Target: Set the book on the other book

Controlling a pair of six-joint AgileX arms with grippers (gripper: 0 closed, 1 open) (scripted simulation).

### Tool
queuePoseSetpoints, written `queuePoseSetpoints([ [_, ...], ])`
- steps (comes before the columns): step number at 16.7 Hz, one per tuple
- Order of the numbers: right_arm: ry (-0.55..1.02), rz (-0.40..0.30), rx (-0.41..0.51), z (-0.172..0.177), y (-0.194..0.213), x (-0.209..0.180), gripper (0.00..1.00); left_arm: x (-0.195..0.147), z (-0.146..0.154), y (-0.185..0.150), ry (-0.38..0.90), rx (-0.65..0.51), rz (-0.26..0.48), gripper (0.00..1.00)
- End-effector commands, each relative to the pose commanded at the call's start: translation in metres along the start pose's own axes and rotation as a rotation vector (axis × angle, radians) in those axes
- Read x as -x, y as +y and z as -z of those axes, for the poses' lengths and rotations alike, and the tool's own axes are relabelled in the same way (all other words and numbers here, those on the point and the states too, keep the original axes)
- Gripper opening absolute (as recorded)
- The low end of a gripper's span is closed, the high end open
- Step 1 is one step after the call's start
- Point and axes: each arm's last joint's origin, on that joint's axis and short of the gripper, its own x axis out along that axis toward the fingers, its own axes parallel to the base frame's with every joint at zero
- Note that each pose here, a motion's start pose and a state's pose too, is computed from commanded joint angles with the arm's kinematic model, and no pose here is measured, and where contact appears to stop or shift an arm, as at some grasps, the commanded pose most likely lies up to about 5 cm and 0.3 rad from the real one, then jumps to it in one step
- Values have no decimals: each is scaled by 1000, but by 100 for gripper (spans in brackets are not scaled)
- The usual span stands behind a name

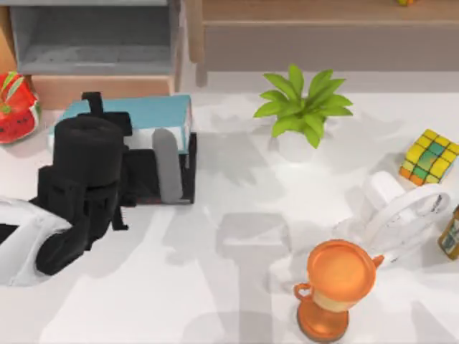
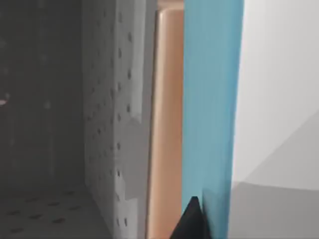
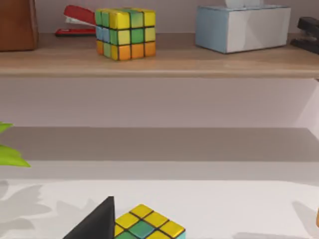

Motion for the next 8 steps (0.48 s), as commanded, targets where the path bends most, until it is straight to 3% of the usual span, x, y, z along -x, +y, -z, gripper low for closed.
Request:
queuePoseSetpoints([
  [2, 0, 0, 0, 0, 0, 0, 100, -3, 2, -14, 13, -53, 61, 0],
  [8, 0, 0, 0, 0, 0, 0, 100, -4, 3, -13, 17, -51, 59, 0],
])
